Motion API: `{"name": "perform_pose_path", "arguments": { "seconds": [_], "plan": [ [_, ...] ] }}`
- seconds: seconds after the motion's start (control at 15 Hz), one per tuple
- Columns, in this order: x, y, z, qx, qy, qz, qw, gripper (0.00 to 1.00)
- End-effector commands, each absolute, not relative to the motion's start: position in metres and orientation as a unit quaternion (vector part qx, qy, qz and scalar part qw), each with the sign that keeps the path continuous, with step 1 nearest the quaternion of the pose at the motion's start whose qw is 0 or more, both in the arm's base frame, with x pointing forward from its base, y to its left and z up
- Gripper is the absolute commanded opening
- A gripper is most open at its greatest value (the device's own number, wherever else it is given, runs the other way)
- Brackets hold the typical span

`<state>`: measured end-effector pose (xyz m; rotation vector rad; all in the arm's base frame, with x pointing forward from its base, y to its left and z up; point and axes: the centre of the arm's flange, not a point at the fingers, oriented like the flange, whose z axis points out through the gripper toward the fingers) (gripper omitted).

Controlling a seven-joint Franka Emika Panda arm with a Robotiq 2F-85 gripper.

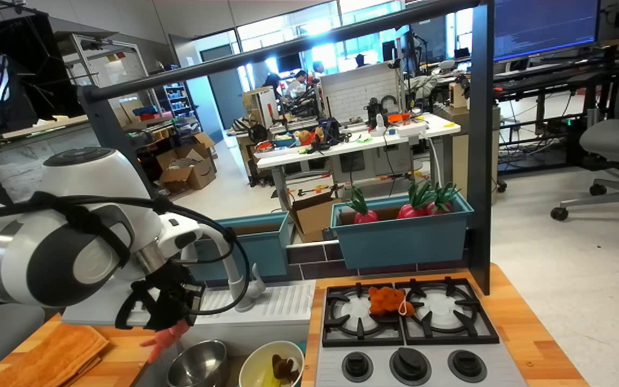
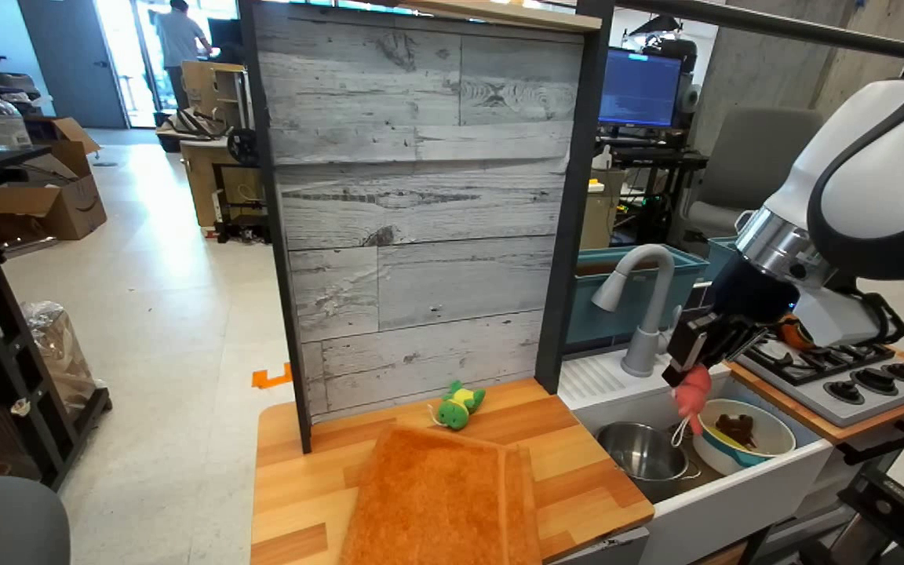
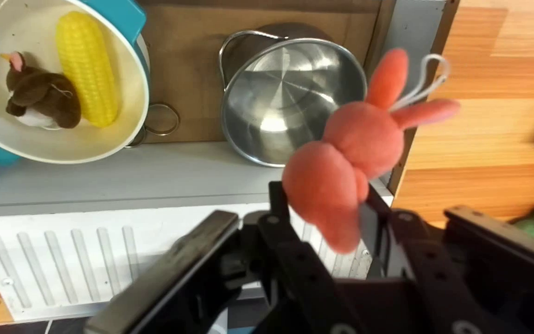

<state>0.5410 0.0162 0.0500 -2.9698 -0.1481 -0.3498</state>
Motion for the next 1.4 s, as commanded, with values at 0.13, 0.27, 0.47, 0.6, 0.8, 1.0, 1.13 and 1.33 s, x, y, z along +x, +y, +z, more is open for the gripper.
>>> {"name": "perform_pose_path", "arguments": {
  "seconds": [0.13,0.27,0.47,0.6,0.8,1.0,1.13,1.33],
  "plan": [
    [0.537,0.005,0.053,-0.991,-0.052,-0.105,0.068,0.81],
    [0.534,-0.011,0.058,-0.992,-0.055,-0.104,0.047,0.95],
    [0.538,-0.068,0.071,-0.993,-0.029,-0.115,-0.011,1.00],
    [0.542,-0.114,0.078,-0.992,0.012,-0.114,-0.044,1.00],
    [0.550,-0.182,0.073,-0.987,0.079,-0.111,-0.084,1.00],
    [0.558,-0.223,0.058,-0.983,0.140,-0.084,-0.088,1.00],
    [0.542,-0.221,0.068,-0.985,0.123,-0.088,-0.087,1.00],
    [0.549,-0.216,0.055,-0.981,0.133,-0.096,-0.101,1.00]
  ]
}}
